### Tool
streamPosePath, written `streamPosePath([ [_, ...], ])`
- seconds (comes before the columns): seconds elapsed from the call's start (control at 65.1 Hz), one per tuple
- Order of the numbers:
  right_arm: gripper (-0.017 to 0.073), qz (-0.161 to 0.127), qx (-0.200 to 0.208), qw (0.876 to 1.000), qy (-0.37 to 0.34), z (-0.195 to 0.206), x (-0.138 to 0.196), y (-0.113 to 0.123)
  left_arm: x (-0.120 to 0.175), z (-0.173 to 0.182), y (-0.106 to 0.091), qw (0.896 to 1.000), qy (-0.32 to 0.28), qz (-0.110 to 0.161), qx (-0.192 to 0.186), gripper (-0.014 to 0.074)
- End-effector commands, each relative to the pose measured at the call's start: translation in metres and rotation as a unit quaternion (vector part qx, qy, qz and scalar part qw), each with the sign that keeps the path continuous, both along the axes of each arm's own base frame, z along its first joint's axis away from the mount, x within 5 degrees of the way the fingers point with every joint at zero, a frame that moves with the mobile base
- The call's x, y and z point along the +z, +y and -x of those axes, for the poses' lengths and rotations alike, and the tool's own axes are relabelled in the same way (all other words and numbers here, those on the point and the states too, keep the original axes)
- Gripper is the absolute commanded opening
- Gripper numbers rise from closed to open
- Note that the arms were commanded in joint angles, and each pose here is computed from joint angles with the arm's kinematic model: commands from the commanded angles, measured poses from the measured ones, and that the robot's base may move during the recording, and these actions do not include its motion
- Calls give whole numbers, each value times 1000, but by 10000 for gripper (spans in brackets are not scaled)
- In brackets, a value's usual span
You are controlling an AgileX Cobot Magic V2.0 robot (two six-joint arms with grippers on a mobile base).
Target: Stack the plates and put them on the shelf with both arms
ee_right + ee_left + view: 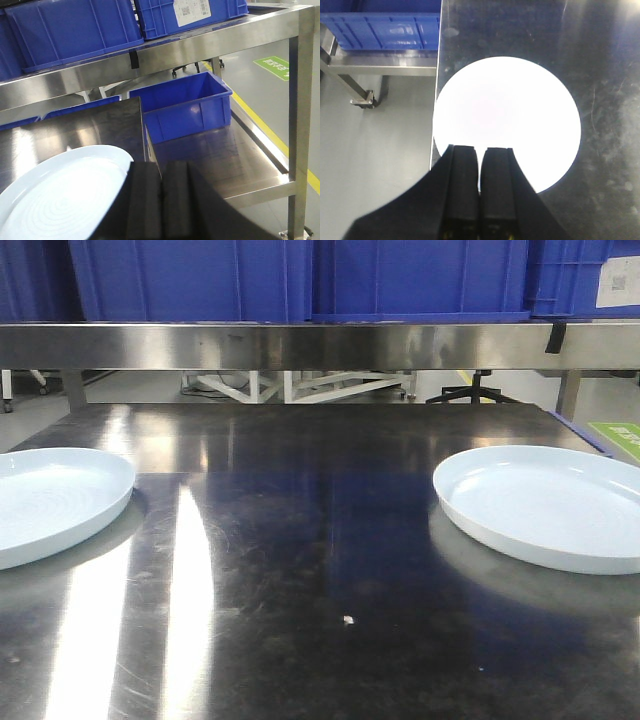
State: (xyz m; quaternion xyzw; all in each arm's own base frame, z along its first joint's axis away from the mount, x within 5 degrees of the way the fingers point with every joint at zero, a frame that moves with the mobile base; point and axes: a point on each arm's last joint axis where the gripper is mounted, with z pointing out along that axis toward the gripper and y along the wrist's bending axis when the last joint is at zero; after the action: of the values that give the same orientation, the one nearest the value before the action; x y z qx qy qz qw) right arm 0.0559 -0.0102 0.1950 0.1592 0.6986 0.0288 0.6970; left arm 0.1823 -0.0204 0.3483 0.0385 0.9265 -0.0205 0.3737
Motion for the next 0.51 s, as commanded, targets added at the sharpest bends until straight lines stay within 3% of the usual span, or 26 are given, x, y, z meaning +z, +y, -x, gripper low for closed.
streamPosePath([
  [0.0, 47, 14, -2, 999, -50, 2, 9, 0, 14, -4, -3, 999, -41, 10, -3, 83],
  [0.215, 47, 14, -2, 999, -50, 2, 9, 0, 14, -7, -3, 999, -48, 11, -4, 83],
  [0.4, 47, 42, -5, 995, -86, 3, 16, 0, 15, -8, -3, 999, -53, 11, -4, 83],
  [0.492, 47, 22, -3, 991, -131, 5, 30, 0, 16, -8, -3, 998, -58, 12, -4, 83],
])
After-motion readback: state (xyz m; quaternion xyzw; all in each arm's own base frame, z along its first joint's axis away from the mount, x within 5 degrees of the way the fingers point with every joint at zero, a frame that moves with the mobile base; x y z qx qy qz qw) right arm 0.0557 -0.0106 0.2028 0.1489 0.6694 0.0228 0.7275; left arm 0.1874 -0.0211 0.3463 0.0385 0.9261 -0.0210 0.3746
